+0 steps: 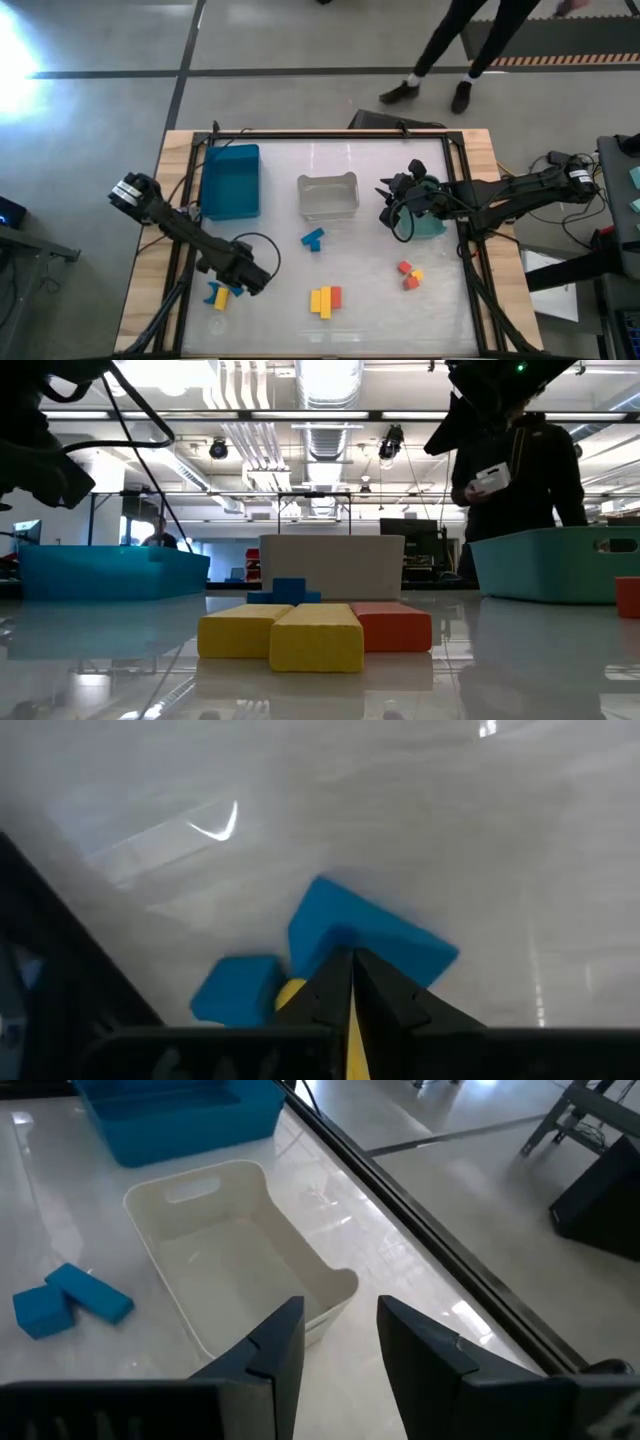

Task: Sort & place blocks by color
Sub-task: Put the blue block into the gray bin

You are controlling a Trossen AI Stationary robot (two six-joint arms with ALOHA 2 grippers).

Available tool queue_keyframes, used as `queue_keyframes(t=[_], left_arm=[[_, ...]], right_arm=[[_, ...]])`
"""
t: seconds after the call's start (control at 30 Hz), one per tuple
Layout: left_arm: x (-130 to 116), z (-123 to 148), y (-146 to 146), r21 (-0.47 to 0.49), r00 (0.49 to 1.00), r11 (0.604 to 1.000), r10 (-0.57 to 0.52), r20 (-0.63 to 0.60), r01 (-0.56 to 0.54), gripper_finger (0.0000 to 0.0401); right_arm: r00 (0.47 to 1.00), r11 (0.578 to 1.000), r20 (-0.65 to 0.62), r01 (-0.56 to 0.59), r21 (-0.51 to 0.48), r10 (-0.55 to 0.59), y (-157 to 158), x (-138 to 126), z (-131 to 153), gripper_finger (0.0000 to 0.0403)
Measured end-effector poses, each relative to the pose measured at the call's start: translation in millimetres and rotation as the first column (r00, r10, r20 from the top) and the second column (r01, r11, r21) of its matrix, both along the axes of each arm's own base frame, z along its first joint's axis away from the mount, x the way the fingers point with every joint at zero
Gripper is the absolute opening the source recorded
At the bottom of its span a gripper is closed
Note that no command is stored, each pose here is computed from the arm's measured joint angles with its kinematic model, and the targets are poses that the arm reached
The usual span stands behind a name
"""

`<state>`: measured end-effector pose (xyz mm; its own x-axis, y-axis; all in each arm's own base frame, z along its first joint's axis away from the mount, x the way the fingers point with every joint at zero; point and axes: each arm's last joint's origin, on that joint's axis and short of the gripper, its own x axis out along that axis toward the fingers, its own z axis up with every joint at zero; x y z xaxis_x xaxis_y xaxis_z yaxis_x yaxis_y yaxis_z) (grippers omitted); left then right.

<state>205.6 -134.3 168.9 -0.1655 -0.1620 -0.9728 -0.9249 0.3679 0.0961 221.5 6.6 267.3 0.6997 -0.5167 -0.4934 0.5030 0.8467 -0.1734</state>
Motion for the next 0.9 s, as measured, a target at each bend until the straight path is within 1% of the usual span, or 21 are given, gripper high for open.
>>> queue_keyframes(t=[0.2,0.3,0.33,0.4,0.47,0.53,0.77,0.83,0.9], left_arm=[[-2,-5,2,0.021,1.0,1.0,-0.022,-0.006,0.022,0.0],[-1,-5,3,0.058,0.999,0.998,-0.04,0.017,0.039,0.0],[0,-4,4,0.084,0.998,0.995,-0.052,0.043,0.048,0.0],[8,0,7,0.157,0.987,0.985,-0.09,0.134,0.068,0.0],[20,7,6,0.214,0.957,0.97,-0.168,0.237,0.117,0.0],[26,15,5,0.252,0.93,0.952,-0.241,0.276,0.172,0.0],[25,15,7,0.256,0.931,0.946,-0.265,0.251,0.2,0.0],[26,15,6,0.257,0.906,0.927,-0.337,0.255,0.272,0.0],[29,16,4,0.261,0.855,0.893,-0.435,0.282,0.368,0.0]], right_arm=[[1.0,1.0,-0.001,0.001,0.001,-0.001,0,0,0,0.0118],[1.0,1.0,-0.003,0.001,0.001,-0.001,0,1,-1,0.0118],[1.0,1.0,-0.003,0.001,0.001,-0.001,0,1,-1,0.0118],[1.0,1.0,-0.003,0.001,0.001,-0.001,0,1,-1,0.0118],[1.0,1.0,-0.003,0.001,0.001,-0.001,0,1,-1,0.0118],[1.0,1.0,-0.003,0.002,0.002,-0.002,0,1,-1,0.0118],[1.0,1.0,-0.003,0.002,0.002,-0.002,0,1,-1,0.0118],[1.0,1.0,-0.003,0.002,0.002,-0.002,0,1,-1,0.0118],[1.0,1.0,-0.003,0.002,0.001,-0.002,0,1,-1,0.0118]])
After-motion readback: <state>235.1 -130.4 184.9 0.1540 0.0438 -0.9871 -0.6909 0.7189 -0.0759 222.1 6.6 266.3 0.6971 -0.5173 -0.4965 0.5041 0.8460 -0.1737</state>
